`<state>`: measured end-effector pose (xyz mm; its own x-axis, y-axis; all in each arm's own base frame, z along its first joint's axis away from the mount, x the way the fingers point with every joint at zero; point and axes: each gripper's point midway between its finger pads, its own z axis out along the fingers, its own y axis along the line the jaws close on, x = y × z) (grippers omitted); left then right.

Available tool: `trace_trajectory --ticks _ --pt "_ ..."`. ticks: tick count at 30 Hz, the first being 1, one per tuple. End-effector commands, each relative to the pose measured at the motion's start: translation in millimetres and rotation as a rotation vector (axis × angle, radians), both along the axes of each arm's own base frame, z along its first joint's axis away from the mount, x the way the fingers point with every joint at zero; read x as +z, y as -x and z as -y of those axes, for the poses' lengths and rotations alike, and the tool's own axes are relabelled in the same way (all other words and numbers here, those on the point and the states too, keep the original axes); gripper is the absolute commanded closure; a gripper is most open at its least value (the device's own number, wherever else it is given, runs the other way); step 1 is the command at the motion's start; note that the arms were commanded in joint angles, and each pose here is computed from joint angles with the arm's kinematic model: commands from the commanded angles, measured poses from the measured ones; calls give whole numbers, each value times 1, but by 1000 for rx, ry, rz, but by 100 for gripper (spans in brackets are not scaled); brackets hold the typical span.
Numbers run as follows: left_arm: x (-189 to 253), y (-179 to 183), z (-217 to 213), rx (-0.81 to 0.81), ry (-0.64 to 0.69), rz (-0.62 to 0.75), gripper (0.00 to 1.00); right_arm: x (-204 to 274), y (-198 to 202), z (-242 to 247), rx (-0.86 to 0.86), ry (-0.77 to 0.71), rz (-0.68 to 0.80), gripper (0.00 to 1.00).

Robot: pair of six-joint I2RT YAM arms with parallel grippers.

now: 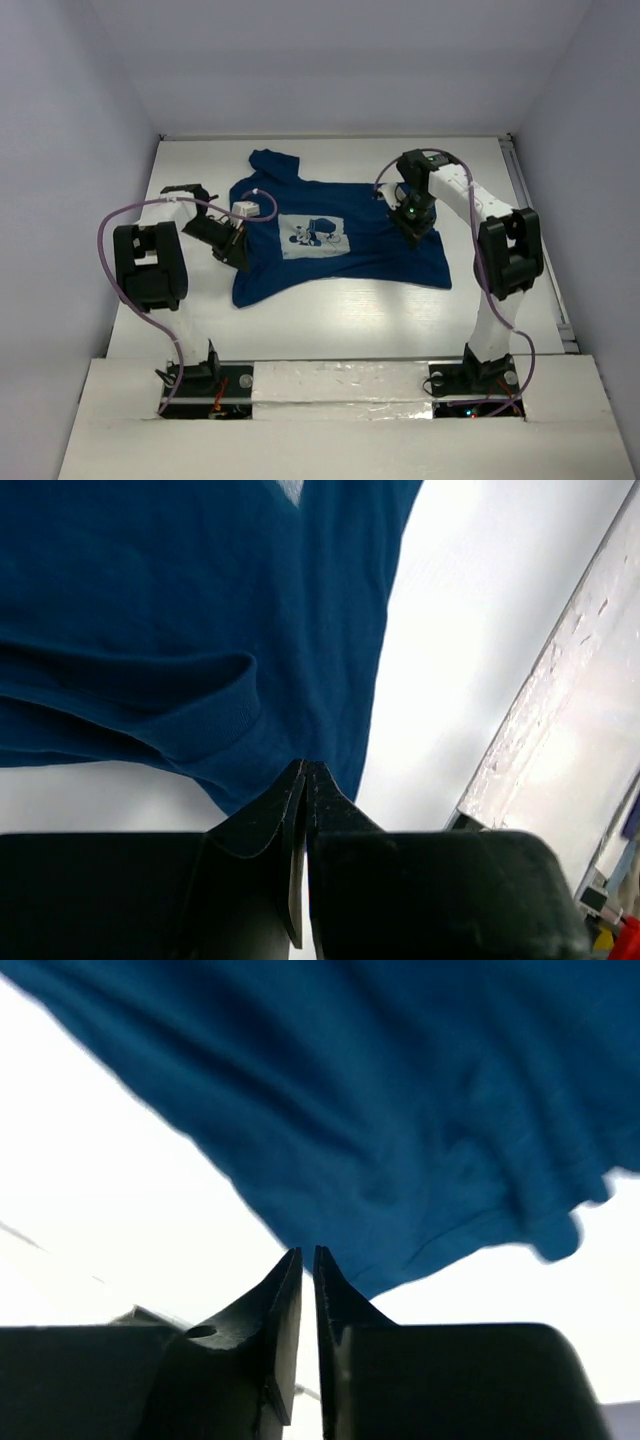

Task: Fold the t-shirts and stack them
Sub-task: Flatten out the tshirt

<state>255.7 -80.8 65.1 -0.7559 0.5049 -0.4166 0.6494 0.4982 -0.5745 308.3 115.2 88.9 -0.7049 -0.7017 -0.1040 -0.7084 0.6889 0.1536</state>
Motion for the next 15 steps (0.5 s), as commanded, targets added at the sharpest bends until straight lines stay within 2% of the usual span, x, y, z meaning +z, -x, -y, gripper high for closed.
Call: trace_trajectory --ticks 1,3,6,8,9,10,11,14,15 --pt "18 -2 10 10 51 11 100 -2 -31 -13 9 -31 70 82" --pt "10 9 9 7 36 -26 100 -12 -29 -13 3 -29 38 81" --pt "-1 25 0 7 -32 -28 100 -16 -14 -12 36 -12 35 71" --pt "-8 37 -7 4 -81 -37 96 -20 1 -8 61 11 19 64" --pt "-8 40 -14 3 -133 -15 82 -18 4 -6 73 29 26 63" --pt "-9 39 -18 9 -157 5 75 -14 6 -3 75 35 40 63" --pt "-11 43 -20 16 -178 9 73 -14 11 0 84 44 34 63" --pt "6 28 -33 86 -273 181 60 -8 14 -2 89 25 45 63" --pt "11 24 -35 108 -285 219 52 -8 17 -5 97 17 39 63"
